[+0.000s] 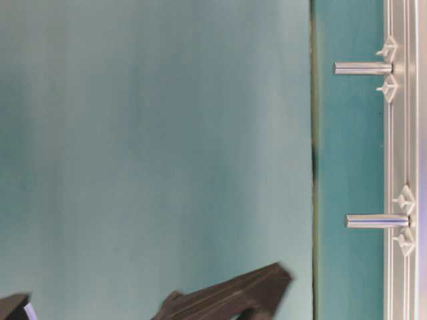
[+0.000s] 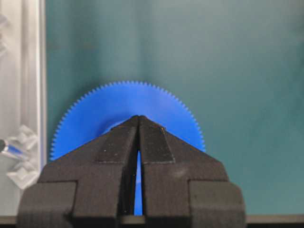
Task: Insert the large gear onto the shaft.
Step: 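Move the left gripper down over the blue gear's hub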
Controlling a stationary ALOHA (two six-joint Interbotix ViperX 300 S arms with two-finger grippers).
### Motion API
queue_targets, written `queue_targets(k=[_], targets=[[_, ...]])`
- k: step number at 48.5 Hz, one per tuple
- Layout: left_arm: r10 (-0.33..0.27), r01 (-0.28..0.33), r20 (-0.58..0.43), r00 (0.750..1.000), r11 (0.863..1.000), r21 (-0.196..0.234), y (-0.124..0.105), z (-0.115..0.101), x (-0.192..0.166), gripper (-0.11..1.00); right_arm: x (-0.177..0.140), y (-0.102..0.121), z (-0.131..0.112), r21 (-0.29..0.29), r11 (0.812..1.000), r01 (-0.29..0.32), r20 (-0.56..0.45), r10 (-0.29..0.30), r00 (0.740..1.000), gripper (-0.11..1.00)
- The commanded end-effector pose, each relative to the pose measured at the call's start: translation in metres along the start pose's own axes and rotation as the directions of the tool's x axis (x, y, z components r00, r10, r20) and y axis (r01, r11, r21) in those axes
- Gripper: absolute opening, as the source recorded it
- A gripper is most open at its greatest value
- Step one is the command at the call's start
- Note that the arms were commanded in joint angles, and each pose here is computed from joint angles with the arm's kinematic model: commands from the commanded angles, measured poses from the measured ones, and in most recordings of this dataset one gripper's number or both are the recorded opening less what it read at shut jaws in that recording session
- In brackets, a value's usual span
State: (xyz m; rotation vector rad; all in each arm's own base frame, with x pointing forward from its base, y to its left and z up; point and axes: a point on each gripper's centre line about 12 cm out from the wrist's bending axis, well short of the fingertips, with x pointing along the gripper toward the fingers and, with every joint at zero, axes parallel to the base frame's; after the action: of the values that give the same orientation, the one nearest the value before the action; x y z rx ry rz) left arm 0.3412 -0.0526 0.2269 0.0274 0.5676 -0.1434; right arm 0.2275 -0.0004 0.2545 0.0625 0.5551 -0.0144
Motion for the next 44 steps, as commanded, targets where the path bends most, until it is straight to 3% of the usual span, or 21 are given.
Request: queue_targets(k=[1,5,8,19,24,35,44], targets=[[-0.008,0.008,0.021,1.000,1.000,0.011,-0.003,0.011,0.004,0.00,0.003,-0.001,0.007,0.010,1.000,0.004,-0.007,-0.004,1.000,0.19],[-0.007,0.006,0.006,1.000,1.000,0.010,-0.003,0.009,0.011,0.02,0.006,-0.001,0.004,0.009,1.000,0.006,-0.035,-0.005,0.999,0.24],[-0.006,0.006,-0.008,1.000,1.000,0.007,-0.003,0.005,0.015,0.10,0.006,-0.001,0.003,0.007,1.000,0.006,-0.038,-0.006,0.999,0.27],[-0.005,0.004,-0.054,0.999,1.000,-0.019,-0.003,-0.003,0.026,0.74,0.007,-0.001,-0.003,0.006,1.000,0.008,-0.053,-0.008,0.999,0.43],[-0.004,-0.001,-0.095,0.995,0.999,-0.049,-0.003,-0.007,0.035,0.93,0.007,-0.001,-0.004,0.006,1.000,0.008,-0.056,-0.008,0.998,0.49],[0.001,-0.012,-0.233,0.973,0.999,-0.047,-0.002,-0.020,0.063,0.91,0.008,-0.001,-0.011,0.008,1.000,0.008,-0.072,-0.007,0.997,0.53],[0.006,-0.022,-0.348,0.937,0.999,-0.043,-0.002,-0.031,0.086,0.92,0.008,0.000,-0.017,0.006,1.000,0.002,-0.084,-0.001,0.996,0.54]])
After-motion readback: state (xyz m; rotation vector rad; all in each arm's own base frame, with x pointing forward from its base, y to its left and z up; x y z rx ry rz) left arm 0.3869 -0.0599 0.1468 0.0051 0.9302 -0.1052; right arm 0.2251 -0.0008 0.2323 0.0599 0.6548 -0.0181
